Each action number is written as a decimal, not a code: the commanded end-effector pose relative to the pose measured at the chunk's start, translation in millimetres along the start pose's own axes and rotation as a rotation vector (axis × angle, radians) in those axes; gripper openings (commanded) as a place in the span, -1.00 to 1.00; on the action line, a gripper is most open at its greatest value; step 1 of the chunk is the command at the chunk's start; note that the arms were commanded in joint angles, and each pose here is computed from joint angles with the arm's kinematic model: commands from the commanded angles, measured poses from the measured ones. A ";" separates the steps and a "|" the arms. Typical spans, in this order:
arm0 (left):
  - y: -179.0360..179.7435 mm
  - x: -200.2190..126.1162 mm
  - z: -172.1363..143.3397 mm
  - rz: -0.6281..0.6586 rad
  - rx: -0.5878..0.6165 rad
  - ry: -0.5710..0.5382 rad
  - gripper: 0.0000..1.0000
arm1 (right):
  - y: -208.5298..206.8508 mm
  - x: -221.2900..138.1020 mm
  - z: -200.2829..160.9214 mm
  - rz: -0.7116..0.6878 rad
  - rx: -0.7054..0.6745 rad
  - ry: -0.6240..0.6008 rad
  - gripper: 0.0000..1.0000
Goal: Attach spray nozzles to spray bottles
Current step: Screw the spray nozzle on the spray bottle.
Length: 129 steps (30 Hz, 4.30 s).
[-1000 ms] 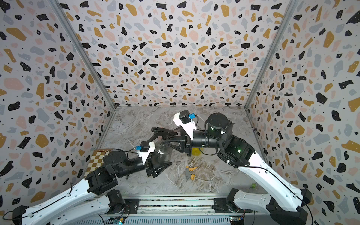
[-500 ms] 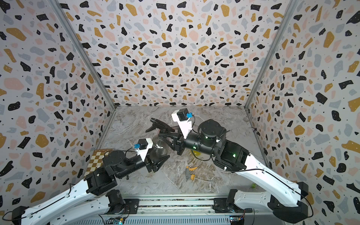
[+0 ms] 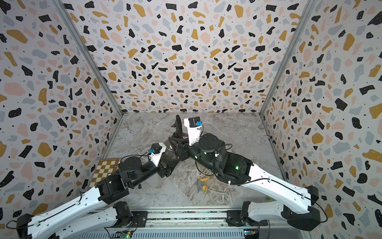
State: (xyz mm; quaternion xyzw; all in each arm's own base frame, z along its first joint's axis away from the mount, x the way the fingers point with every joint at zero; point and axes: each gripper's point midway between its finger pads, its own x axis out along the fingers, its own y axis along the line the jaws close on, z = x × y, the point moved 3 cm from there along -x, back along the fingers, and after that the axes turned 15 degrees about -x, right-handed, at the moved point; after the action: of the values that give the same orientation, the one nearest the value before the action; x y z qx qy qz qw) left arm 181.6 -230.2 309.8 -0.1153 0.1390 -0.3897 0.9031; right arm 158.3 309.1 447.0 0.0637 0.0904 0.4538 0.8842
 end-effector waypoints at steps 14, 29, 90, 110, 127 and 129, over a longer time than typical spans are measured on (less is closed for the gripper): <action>-59.7 -31.7 26.8 -0.407 0.046 -0.092 -1.00 | 13.0 -80.7 47.0 0.436 -0.301 -0.131 0.60; -63.8 -36.7 24.7 -0.450 0.048 -0.100 -1.00 | 19.7 -73.4 43.9 0.531 -0.317 -0.101 0.64; -50.6 -28.5 21.9 -0.510 -0.048 -0.075 -1.00 | 40.5 -36.8 46.8 0.618 -0.283 -0.093 0.06; -7.6 -17.3 46.5 -0.166 -0.072 -0.193 -1.00 | 43.8 11.3 -18.1 0.253 -0.065 0.143 -0.49; -28.7 -21.8 35.7 -0.324 -0.060 -0.137 -1.00 | 39.7 -29.8 21.6 0.456 -0.148 -0.037 0.43; -34.7 -25.1 34.6 -0.369 -0.053 -0.134 -1.00 | 37.3 -33.9 23.9 0.529 -0.163 -0.026 0.43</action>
State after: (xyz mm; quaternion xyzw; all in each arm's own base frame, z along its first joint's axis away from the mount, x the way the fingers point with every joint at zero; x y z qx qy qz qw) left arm 165.1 -230.8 325.5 -0.1749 0.1158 -0.4961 0.8425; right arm 139.3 309.4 470.0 0.0268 0.0428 0.5873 0.8078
